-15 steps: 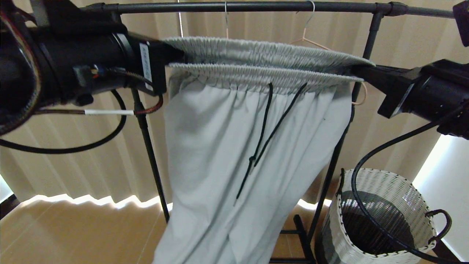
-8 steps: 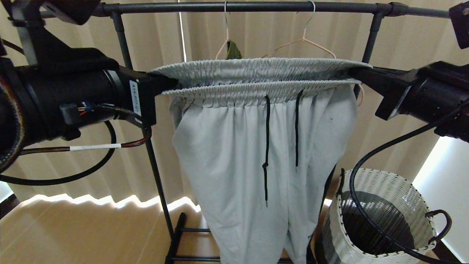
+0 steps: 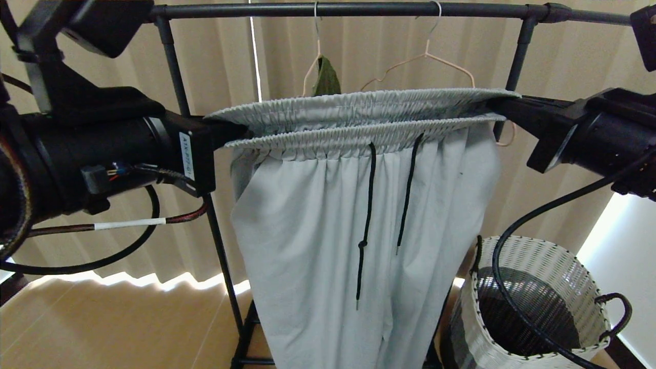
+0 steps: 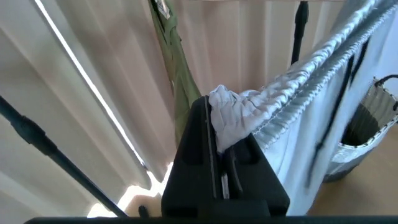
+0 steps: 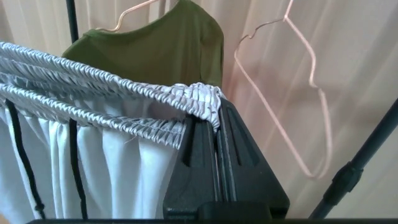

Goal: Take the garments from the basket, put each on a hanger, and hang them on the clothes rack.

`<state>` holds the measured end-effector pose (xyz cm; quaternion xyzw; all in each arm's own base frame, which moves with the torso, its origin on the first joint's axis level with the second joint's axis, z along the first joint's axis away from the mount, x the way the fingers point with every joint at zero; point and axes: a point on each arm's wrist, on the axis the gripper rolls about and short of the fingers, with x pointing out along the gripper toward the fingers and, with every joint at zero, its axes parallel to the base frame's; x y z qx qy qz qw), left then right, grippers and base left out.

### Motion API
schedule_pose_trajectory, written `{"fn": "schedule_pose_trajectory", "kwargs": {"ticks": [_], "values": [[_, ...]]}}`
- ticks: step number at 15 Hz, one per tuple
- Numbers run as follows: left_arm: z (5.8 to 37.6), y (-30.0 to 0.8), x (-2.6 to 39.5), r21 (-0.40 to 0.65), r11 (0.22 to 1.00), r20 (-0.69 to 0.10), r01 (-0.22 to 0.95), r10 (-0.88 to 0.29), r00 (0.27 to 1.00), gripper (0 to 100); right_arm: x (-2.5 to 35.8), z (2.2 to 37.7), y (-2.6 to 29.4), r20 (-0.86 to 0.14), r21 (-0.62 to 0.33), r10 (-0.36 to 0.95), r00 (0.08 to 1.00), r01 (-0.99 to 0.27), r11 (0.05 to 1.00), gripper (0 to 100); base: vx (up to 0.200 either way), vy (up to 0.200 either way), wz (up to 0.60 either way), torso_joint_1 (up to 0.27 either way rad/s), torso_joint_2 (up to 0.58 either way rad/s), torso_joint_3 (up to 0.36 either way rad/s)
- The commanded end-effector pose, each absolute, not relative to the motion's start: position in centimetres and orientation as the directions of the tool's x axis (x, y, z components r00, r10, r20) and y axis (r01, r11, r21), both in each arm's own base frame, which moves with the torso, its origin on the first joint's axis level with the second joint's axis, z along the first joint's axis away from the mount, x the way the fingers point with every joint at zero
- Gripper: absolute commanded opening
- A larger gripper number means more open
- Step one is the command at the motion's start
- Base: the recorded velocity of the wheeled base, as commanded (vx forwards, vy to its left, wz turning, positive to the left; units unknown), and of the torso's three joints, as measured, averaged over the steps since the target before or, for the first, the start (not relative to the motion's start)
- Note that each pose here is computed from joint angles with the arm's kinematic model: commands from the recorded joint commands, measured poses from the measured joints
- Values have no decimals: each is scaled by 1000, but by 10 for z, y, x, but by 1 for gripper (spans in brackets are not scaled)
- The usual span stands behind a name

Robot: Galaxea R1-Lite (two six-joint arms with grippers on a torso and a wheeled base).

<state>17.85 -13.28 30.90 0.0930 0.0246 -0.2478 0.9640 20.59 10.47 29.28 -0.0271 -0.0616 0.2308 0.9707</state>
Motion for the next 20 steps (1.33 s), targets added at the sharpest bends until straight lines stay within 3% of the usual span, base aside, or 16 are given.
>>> {"fn": "schedule_pose_trajectory", "kwargs": {"ticks": [1,3,10,20], "values": [[311,-140,189,168,867,-92,468,-459,884,0,196,298,102,130,-81,457,880,-450,890,0,0,0,0,0,0,0],[313,-145,202,160,890,-90,427,-418,904,0,185,301,97,150,-81,463,873,-456,886,0,0,0,0,0,0,0],[313,-174,252,114,934,-68,338,-333,941,0,120,294,88,57,-55,595,802,-592,804,0,0,0,0,0,0,0],[302,-178,257,89,941,-91,326,-318,944,0,113,281,86,29,-30,634,773,-633,773,0,0,0,0,0,0,0]]}}
